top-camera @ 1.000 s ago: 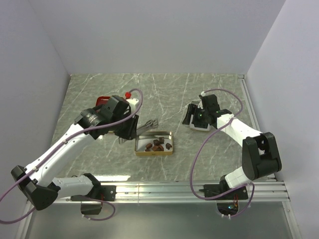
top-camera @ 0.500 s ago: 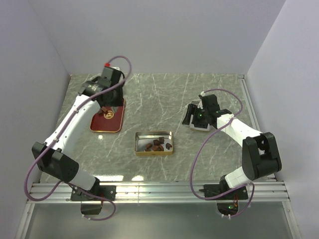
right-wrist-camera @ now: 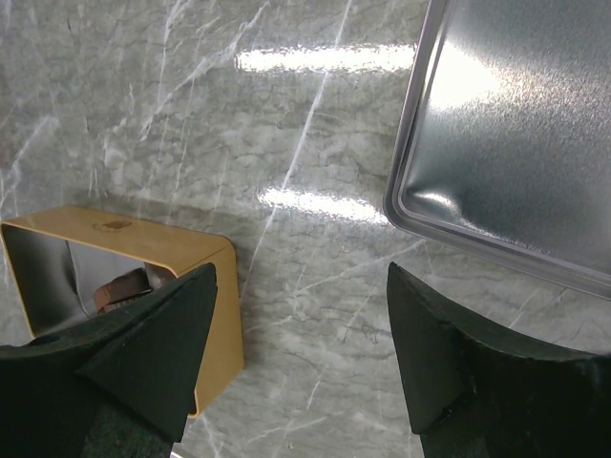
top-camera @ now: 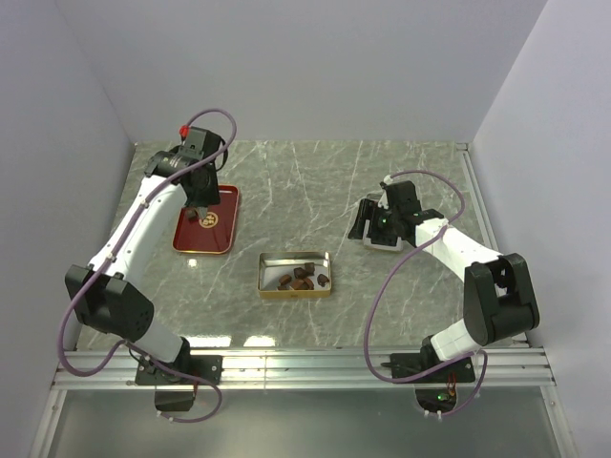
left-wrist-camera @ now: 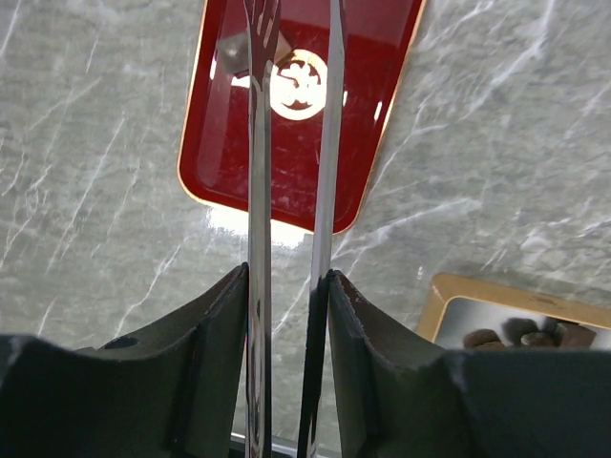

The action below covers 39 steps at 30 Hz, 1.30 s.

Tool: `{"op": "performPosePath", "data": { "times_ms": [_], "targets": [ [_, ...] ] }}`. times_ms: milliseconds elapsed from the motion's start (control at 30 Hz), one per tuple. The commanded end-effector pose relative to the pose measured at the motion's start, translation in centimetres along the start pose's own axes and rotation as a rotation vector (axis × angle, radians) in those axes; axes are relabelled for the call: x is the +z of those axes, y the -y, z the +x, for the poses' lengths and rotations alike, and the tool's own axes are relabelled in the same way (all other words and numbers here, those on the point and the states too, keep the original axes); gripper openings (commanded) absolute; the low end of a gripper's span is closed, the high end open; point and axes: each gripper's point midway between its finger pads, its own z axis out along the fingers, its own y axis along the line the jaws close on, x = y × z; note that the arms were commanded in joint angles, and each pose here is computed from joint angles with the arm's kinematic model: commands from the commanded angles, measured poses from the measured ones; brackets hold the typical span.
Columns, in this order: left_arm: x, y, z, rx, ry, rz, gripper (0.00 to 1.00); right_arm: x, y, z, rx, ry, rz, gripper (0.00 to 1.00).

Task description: Pack the chocolate

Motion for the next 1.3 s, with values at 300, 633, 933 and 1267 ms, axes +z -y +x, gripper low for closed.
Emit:
{"op": "performPosePath", "data": {
  "times_ms": [300, 633, 933, 1267],
  "targets": [
    [1.5, -1.1, 2.6, -0.009, -0.043, -0.048, 0.43, -1.0, -1.9, -1.8, -0.033, 0.053, -0.054, 0.79],
    [3.0, -1.1, 4.0, -0.01, -0.071, -0.038, 0.44, -1.0, -1.7, -1.9, -0.031, 0.05, -0.045, 0.79],
    [4.0, -1.3, 3.9, -0.007, -0.06, -0.027, 0.43, -0.8, -1.7, -1.9, -0.03, 0.044, -0.039, 0.79],
    [5.0, -1.3, 3.7, 0.007, -0.053, -0.035, 0.43, -0.6, -1.7, -2.2, -0.033, 0.038, -0.033, 0.79]
  ]
}}
